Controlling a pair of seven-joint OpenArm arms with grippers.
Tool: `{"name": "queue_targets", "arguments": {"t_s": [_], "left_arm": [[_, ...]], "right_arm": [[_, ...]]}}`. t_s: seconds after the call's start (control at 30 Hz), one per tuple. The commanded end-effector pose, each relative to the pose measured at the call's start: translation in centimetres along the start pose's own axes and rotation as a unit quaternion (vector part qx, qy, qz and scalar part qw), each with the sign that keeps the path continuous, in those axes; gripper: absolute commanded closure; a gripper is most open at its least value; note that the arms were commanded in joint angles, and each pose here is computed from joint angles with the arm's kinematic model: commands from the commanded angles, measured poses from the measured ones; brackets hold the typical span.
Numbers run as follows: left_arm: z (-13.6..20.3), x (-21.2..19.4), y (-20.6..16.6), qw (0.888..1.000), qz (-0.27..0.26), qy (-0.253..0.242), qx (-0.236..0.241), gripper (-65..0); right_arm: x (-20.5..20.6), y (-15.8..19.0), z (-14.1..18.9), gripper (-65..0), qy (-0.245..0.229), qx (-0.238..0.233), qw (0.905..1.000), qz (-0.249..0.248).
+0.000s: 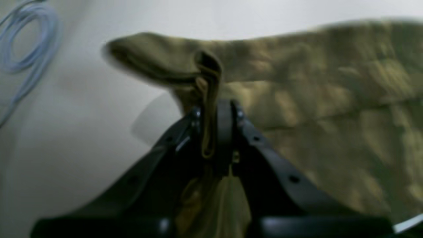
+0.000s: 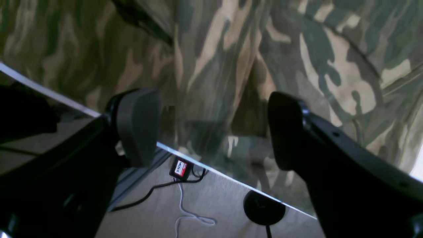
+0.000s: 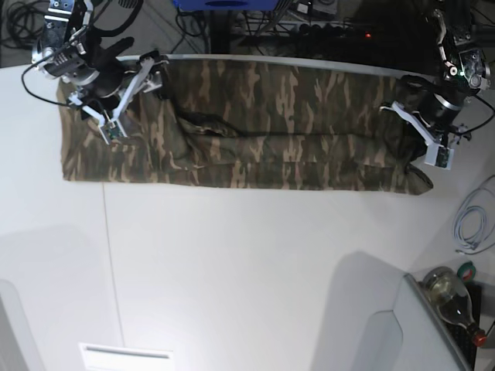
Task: Layout the t-shirt on the table in an organized manner, then fold the t-shirt properly
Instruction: 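Grasp the hem end with the left gripper beside the shirt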
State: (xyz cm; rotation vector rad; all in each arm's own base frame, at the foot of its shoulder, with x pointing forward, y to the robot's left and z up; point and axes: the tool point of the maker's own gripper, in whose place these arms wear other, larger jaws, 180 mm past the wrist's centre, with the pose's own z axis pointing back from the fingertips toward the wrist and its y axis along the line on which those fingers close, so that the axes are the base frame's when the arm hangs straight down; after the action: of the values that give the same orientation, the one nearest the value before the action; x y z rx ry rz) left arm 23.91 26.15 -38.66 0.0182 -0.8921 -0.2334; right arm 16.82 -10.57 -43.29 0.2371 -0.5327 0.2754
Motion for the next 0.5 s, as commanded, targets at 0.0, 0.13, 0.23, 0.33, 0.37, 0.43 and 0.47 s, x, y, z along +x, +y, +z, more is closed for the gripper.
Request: {"name": "queue_targets", "arguments": {"t_s": [0.0,0.13,0.23,0.33,0.37,0.43,0.47], "left_arm": [[0.5,2.0,-0.6,1.0,-0.005,-0.027,-0.001,0.0],[0.6,3.5,-3.6,0.999,0.004,-0.035,-0.016,0.0],[-0.2,3.7,-7.4,0.998,-0.006,-0.026,-0.063,0.0],[-1.0,3.9,-10.6,0.995,-0.002,-0.024,-0.093,0.0],[-1.3,4.1,-11.8,0.995,0.003,-0.024,-0.099,0.0],[-1.7,4.4,-13.9,0.993,0.005,-0.025,-0.115,0.0],[-1.8,4.7,-14.9,0.992,0.003,-0.028,-0.127,0.0]], "right_arm": [[1.1,-1.0,0.8,-47.4,-0.022,-0.014,0.9996,0.005],[1.2,-3.0,1.7,-47.4,-0.029,-0.044,0.9986,-0.007],[0.9,-5.1,2.5,-47.4,-0.029,-0.072,0.9967,-0.023],[0.8,-6.6,3.1,-47.4,-0.033,-0.093,0.9945,-0.035],[0.7,-7.0,3.3,-47.4,-0.033,-0.098,0.9939,-0.039],[0.6,-7.6,3.6,-47.6,-0.035,-0.107,0.9927,-0.044],[0.5,-7.9,3.7,-47.6,-0.034,-0.11,0.9922,-0.047]]}}
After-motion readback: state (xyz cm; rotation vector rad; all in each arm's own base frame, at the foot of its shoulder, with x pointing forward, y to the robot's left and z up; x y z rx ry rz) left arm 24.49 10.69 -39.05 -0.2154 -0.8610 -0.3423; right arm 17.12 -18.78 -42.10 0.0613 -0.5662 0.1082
